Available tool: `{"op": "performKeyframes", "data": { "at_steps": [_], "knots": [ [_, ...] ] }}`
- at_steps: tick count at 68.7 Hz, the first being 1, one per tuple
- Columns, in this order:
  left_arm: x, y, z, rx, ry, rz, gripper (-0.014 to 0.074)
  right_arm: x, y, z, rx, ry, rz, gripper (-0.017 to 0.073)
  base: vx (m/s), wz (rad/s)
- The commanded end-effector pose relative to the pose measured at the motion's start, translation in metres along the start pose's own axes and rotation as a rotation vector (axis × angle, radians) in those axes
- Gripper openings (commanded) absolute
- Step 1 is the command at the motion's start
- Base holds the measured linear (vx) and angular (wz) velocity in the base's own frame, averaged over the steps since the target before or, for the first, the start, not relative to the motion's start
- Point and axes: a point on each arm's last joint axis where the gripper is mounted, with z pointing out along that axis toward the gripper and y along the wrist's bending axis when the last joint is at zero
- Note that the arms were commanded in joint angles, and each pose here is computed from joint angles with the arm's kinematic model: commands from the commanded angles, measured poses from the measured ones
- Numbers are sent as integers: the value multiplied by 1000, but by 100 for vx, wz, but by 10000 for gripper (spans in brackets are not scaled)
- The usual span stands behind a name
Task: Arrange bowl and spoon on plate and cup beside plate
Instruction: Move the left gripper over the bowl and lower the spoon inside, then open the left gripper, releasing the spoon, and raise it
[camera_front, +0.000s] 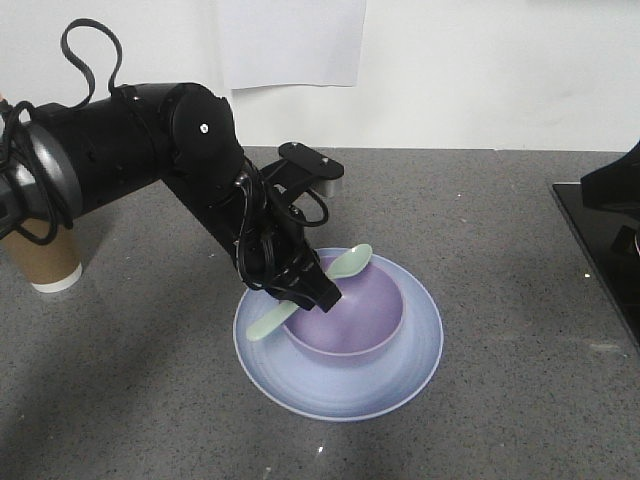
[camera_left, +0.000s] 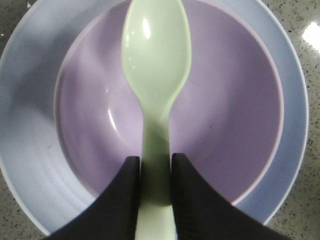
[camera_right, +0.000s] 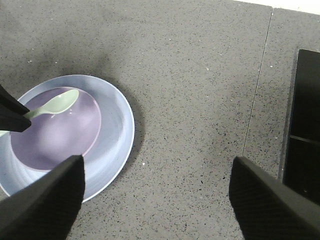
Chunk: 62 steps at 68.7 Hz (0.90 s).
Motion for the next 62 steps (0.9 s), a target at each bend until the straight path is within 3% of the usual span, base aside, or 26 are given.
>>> {"op": "performKeyframes", "data": {
  "at_steps": [1,62],
  "knots": [
    [-6,-9,-26,5,-99,10,78,-8,1,-11,10,-90,-9,580,0,0],
    [-7,-9,-26,4,-105,9,421,-8,1,-11,9,-90,-9,580,0,0]
  ]
}}
